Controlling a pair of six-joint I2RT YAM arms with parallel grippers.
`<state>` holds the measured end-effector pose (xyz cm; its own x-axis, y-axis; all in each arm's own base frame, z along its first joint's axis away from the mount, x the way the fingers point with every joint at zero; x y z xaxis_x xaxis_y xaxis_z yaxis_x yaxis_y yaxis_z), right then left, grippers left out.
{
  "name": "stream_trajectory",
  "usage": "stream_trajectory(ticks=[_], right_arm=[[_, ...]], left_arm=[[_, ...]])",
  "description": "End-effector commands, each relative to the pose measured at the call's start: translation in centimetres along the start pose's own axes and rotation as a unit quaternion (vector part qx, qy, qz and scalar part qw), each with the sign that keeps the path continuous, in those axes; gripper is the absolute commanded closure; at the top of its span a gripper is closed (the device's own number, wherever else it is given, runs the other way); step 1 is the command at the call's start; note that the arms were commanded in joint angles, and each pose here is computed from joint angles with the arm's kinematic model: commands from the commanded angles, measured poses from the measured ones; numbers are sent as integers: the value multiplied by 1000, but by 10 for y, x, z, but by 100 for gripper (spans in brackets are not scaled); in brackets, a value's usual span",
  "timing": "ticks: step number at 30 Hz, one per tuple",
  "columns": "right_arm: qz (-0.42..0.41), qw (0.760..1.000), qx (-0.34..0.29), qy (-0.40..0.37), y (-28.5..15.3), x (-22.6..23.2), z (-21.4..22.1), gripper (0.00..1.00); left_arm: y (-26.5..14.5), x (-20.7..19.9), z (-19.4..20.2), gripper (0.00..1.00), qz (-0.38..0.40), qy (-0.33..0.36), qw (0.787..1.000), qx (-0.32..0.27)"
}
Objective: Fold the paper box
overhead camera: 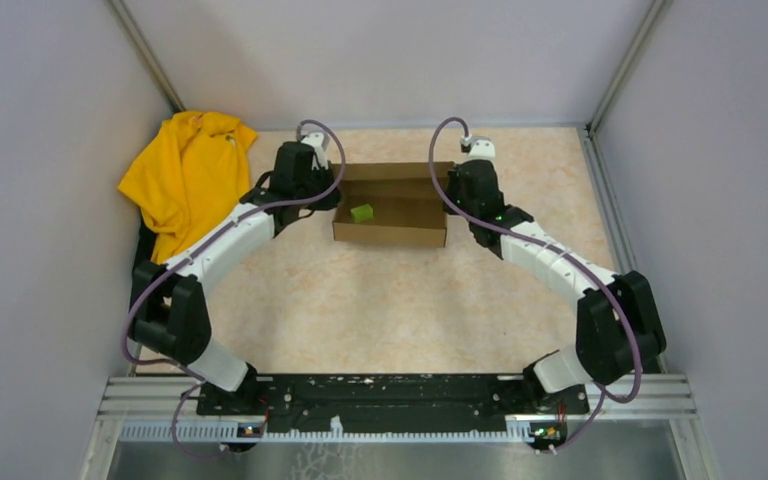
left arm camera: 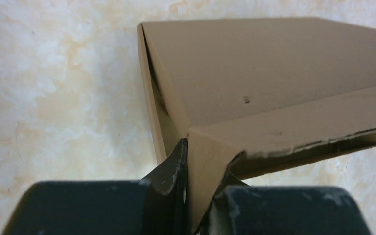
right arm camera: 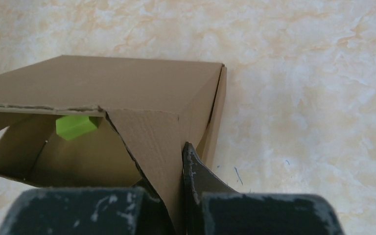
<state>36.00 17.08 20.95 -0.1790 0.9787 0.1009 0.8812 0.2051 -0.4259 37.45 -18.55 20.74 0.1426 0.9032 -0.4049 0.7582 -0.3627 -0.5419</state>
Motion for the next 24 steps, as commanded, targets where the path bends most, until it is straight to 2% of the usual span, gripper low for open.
stream_trajectory(ticks=[1, 6, 9, 14, 24], right_arm=[[-80, 997, -14, 2, -18, 32, 3, 100], [-94, 995, 3, -20, -23, 39, 29, 100], [-103, 994, 16, -29, -27, 42, 47, 100], [-110, 992, 48, -44, -31, 43, 69, 86], [-107, 990, 65, -65, -54, 32, 74, 67]], left_arm=[[-11, -4, 40, 86, 9, 5, 998, 63], [-14, 4, 64, 78, -8, 7, 997, 79], [-16, 9, 80, 69, -17, 5, 996, 92], [-18, 22, 96, 56, -44, 8, 994, 100], [-32, 33, 108, 50, -60, 12, 992, 109]])
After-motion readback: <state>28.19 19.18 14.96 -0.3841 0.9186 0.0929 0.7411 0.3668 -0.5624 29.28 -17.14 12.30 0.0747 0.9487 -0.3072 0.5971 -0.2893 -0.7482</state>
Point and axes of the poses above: each gripper's point midway between its finger pads, its own y axis out along the fingers, its own x axis along the line the jaws close on, z = x × y, the point moved 5 cm from there along -y, back along the fingers, and after that the axes turned 9 degrees about -y, right-handed, at the moved point
